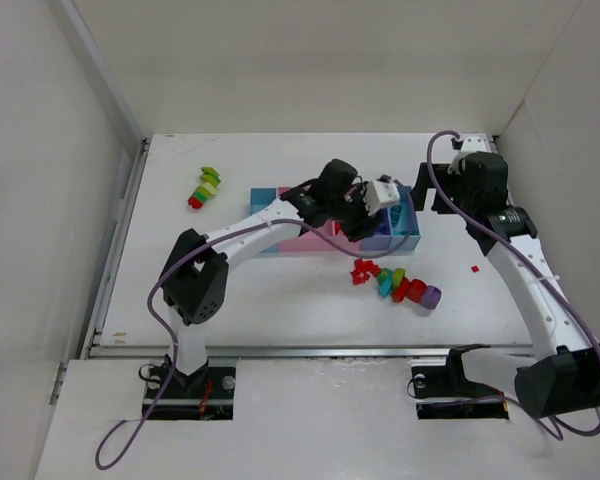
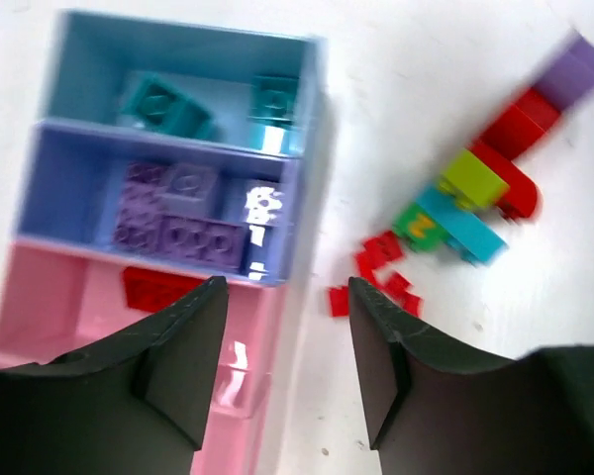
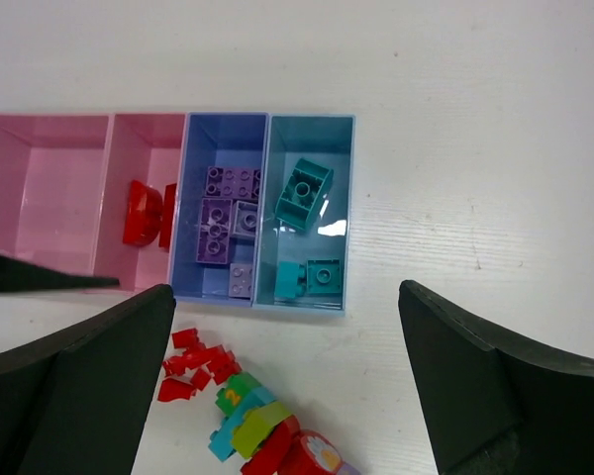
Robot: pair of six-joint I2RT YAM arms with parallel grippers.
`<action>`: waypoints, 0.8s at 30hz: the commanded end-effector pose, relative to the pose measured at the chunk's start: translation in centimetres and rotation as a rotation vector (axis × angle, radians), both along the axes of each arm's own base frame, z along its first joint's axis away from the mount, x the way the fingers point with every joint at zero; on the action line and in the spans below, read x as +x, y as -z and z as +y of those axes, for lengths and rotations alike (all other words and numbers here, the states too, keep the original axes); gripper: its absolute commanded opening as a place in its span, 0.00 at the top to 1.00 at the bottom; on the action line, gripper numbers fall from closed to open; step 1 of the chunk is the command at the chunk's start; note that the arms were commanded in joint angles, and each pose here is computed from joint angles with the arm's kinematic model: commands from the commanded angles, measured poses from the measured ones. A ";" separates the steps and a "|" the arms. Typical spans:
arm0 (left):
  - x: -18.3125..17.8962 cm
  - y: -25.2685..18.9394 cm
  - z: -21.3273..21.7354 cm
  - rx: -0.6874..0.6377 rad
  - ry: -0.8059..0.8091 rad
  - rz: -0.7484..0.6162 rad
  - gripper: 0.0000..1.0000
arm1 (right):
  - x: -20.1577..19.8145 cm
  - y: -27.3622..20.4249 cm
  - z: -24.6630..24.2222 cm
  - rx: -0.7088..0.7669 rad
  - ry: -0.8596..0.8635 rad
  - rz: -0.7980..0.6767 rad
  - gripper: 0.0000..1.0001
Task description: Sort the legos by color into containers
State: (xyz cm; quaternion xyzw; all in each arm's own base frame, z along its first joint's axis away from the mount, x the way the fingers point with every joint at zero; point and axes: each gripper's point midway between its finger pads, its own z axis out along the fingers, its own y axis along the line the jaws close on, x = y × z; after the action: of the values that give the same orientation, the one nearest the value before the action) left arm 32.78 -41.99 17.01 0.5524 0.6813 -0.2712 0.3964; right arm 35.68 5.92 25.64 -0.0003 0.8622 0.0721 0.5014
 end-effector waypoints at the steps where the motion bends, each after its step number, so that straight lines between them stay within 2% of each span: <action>1: -4.8 2.8 0.5 0.150 0.262 -0.041 0.51 | -0.8 -0.6 0.0 0.016 -0.006 -0.022 0.00; 7: -6.8 6.9 0.3 0.264 0.321 -0.066 0.45 | -1.9 -1.7 -0.1 0.021 -0.006 -0.055 0.00; 10: -6.2 7.6 -0.6 0.249 0.289 -0.102 0.43 | -2.2 -1.9 -0.2 0.022 -0.006 -0.064 0.00; 15: -5.3 9.9 -1.4 0.296 0.207 -0.133 0.43 | -2.5 -1.9 -0.4 -0.006 -0.021 -0.068 0.00; 21: -4.0 11.3 -2.2 0.308 0.136 -0.111 0.47 | -2.8 -2.5 -0.4 -0.040 -0.050 -0.094 0.00; 24: -4.0 12.1 -2.2 0.323 0.138 -0.099 0.57 | -3.1 -2.4 -0.4 -0.054 -0.067 -0.095 0.00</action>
State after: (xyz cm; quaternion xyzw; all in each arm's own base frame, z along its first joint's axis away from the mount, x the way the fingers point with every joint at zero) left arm 28.07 -43.52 4.37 0.6752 0.6519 -0.1632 0.3042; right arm 33.04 5.55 26.91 -0.0268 0.8503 0.0672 0.5213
